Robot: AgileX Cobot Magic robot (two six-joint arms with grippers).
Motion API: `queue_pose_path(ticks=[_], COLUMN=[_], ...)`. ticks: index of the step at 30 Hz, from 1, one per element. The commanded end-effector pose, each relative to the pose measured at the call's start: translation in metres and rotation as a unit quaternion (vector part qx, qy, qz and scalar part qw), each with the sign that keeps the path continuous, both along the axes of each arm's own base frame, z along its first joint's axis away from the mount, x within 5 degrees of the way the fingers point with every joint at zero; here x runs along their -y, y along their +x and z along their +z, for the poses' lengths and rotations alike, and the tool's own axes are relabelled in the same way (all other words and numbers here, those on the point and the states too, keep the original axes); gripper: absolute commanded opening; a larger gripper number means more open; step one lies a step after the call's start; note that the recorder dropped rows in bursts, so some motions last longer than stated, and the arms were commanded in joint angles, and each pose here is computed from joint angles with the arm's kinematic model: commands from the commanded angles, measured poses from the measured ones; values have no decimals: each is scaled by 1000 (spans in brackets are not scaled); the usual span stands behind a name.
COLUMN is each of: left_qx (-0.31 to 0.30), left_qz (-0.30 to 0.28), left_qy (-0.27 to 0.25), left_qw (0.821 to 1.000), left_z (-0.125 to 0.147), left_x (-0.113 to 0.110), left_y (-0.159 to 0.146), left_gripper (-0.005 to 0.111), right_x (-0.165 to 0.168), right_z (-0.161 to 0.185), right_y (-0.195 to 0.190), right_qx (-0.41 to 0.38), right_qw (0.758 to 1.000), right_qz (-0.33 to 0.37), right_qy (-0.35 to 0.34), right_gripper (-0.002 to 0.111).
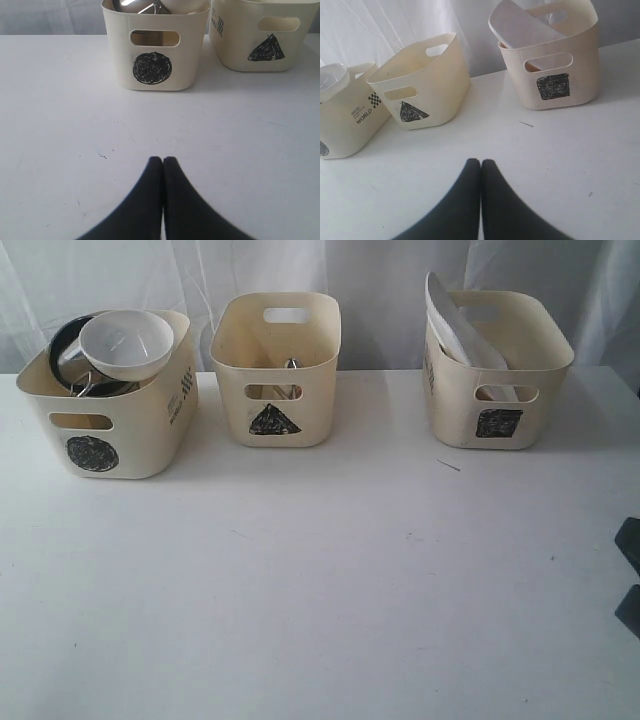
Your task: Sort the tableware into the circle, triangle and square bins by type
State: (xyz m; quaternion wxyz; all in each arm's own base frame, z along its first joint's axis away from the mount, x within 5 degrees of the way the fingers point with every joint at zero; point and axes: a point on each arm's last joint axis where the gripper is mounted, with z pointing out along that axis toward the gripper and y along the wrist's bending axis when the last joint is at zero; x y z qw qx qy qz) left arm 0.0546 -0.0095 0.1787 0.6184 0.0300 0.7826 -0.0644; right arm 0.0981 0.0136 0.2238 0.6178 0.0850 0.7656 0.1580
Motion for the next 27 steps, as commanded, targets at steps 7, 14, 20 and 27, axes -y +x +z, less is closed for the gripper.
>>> queue_pose_path(ticks=[7,14,20,27], left_qx=[2,2,2,2], left_qz=[1,1,1,1], left_qy=[-4,-4,-4,-3], left_qw=[1000,1000,1000,1000], left_z=[0,0,0,0], left_x=[0,0,0,0], left_y=[0,0,0,0], left_gripper=[0,0,0,0], right_x=[3,7,8,8], right_z=[-25,-20,-22,-25], right_y=[-13,-32,-42,-42], right_qx=[-12,81,97,78], right_qw=[1000,991,980,980], right_qz=[-3,-2,3,6], right_qy=[-22,-105,-175,-182], right_gripper=[0,0,0,0])
